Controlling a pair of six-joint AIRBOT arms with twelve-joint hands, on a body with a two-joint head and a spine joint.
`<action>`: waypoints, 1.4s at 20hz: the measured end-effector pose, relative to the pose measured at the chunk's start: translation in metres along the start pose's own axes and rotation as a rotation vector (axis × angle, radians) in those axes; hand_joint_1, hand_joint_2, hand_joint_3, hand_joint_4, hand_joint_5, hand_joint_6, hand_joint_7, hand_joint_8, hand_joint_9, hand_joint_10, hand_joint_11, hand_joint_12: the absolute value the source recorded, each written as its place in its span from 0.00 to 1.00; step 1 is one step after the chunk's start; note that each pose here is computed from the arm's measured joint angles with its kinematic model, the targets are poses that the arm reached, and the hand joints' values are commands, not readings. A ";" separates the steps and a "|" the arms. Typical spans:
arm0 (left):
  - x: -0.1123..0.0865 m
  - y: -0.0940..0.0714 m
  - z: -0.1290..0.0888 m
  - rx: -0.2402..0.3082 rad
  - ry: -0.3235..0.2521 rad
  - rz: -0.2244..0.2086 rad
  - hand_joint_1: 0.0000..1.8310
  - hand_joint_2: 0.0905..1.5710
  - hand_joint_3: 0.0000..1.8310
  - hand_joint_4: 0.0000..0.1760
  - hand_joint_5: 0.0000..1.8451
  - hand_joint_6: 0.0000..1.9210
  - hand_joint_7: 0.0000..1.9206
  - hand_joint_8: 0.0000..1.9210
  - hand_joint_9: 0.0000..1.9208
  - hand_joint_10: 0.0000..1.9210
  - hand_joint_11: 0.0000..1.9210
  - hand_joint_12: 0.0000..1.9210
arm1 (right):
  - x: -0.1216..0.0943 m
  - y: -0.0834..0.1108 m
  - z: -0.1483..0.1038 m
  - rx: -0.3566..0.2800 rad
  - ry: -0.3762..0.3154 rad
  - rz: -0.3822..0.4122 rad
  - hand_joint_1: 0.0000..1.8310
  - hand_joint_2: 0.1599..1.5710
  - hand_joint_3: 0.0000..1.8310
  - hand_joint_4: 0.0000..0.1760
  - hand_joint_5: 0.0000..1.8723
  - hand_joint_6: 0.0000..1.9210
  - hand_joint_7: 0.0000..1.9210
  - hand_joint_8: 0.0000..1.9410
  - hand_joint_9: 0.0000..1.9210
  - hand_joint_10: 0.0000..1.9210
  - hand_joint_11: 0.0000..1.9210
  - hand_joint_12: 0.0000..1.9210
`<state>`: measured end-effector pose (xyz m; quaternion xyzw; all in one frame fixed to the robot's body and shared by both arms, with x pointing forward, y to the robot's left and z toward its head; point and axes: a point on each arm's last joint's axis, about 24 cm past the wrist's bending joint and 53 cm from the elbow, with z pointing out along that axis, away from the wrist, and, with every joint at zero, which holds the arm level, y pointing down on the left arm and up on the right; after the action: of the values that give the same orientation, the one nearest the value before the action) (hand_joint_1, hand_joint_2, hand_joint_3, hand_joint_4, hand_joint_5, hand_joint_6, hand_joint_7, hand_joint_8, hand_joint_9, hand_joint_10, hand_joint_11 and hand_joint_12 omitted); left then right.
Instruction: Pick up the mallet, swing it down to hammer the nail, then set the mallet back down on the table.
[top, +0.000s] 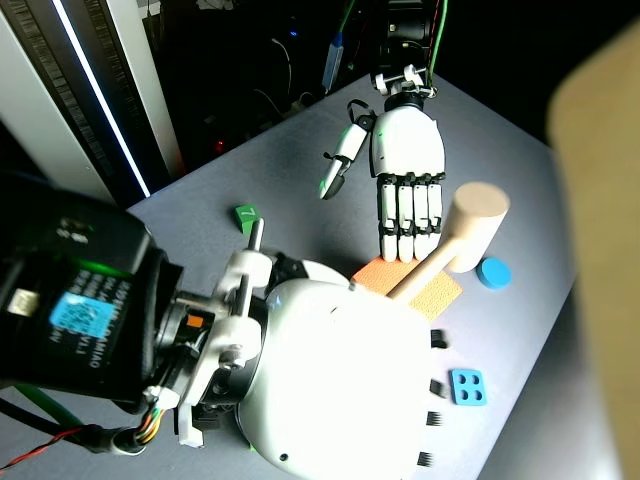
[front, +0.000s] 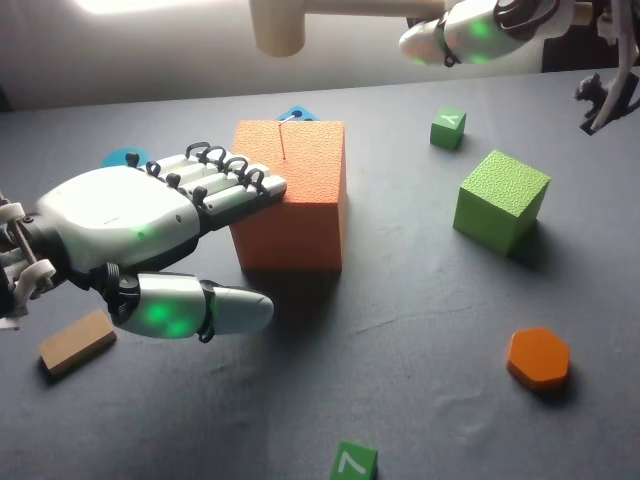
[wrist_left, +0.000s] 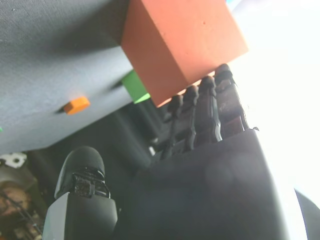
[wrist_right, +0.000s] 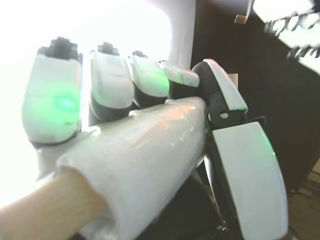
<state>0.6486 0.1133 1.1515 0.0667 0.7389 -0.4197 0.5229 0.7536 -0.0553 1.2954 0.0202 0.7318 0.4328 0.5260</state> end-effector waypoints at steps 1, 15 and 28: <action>0.000 0.000 0.000 0.001 -0.001 0.000 0.00 0.74 0.00 0.00 0.04 0.00 0.04 0.01 0.03 0.01 0.01 0.01 | -0.001 0.002 0.000 -0.003 0.001 0.001 0.36 0.95 0.00 0.00 0.58 1.00 0.71 1.00 0.77 1.00 0.81 1.00; 0.000 0.000 0.000 0.001 0.001 0.002 0.00 0.75 0.00 0.00 0.02 0.00 0.02 0.00 0.02 0.00 0.00 0.00 | 0.081 -0.064 0.009 0.112 0.130 -0.028 0.36 0.95 0.00 0.00 0.58 1.00 0.71 1.00 0.77 1.00 0.80 1.00; 0.001 0.000 0.000 -0.001 0.003 0.002 0.00 0.74 0.00 0.00 0.02 0.00 0.02 0.00 0.02 0.00 0.00 0.00 | 0.018 -0.020 0.010 0.031 0.012 -0.014 0.36 0.95 0.00 0.00 0.59 1.00 0.71 1.00 0.77 1.00 0.80 1.00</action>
<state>0.6484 0.1133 1.1507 0.0677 0.7398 -0.4187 0.5223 0.7619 -0.0535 1.2682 0.0207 0.7417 0.4180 0.5242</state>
